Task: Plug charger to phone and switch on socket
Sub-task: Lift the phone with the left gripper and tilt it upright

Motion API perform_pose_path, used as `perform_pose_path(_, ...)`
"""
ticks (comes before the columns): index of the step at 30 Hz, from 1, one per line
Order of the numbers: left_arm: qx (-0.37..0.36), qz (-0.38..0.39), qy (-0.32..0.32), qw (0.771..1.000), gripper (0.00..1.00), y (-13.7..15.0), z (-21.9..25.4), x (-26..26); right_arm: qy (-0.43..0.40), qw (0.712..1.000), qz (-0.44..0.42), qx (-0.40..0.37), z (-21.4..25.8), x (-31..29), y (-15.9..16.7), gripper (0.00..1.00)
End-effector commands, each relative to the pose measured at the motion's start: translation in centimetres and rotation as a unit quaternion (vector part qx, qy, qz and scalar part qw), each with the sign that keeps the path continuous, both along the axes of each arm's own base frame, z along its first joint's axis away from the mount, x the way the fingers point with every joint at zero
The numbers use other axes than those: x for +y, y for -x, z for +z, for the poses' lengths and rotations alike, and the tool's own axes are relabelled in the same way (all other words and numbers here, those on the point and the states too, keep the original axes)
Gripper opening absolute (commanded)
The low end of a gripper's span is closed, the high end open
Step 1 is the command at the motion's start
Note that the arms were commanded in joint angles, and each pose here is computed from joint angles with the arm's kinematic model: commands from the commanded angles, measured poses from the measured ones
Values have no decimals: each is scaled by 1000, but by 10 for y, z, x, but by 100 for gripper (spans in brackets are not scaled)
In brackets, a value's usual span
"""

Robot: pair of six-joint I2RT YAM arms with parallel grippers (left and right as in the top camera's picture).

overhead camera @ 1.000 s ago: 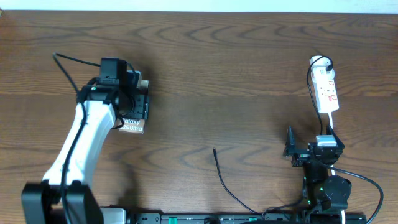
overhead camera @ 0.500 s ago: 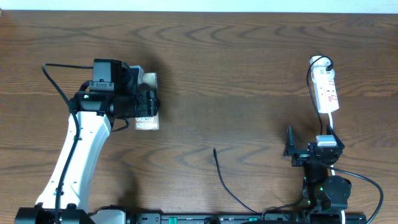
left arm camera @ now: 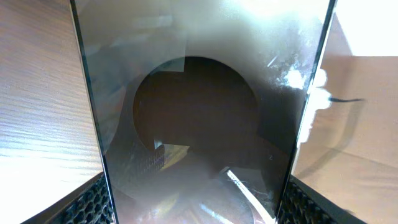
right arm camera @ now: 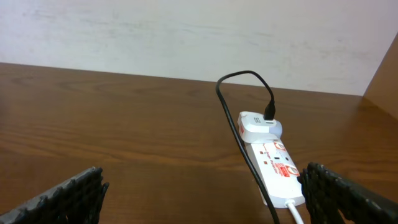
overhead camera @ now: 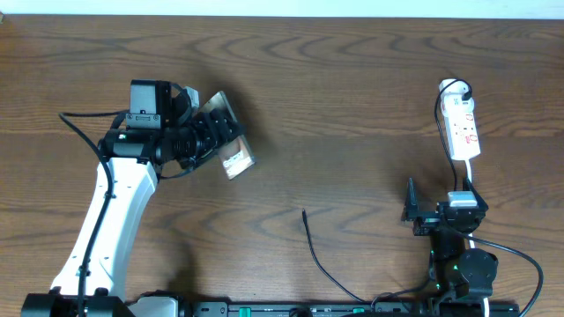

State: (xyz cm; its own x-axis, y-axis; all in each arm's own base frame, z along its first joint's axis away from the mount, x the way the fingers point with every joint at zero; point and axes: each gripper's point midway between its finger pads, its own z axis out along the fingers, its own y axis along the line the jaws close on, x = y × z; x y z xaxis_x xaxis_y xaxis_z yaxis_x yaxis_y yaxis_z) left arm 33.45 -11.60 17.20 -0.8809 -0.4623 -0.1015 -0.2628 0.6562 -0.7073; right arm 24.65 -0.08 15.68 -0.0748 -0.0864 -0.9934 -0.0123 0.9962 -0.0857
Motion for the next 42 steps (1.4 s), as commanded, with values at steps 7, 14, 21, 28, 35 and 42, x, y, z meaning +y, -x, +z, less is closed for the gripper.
perform_pose_path(7, 107, 39, 218, 969, 7, 9, 59, -37, 5, 1000, 11, 0, 0, 5, 0, 99)
perform_pose_path(14, 221, 102, 296, 924, 8, 13, 70, -39, 5, 1000, 11, 0, 0, 5, 0, 99)
perform_pose_path(21, 256, 114, 327, 902, 8, 14, 78, -40, 5, 1000, 11, 0, 0, 5, 0, 99)
perform_pose_path(28, 276, 123, 336, 892, 7, 15, 80, -41, 5, 1000, 11, 0, 0, 5, 0, 99)
perform_pose_path(35, 300, 126, 349, 879, 8, 17, 83, -43, 5, 1000, 11, 0, 0, 5, 0, 99)
perform_pose_path(42, 303, 129, 350, 877, 8, 17, 83, -43, 5, 1000, 11, 0, 0, 5, 0, 99)
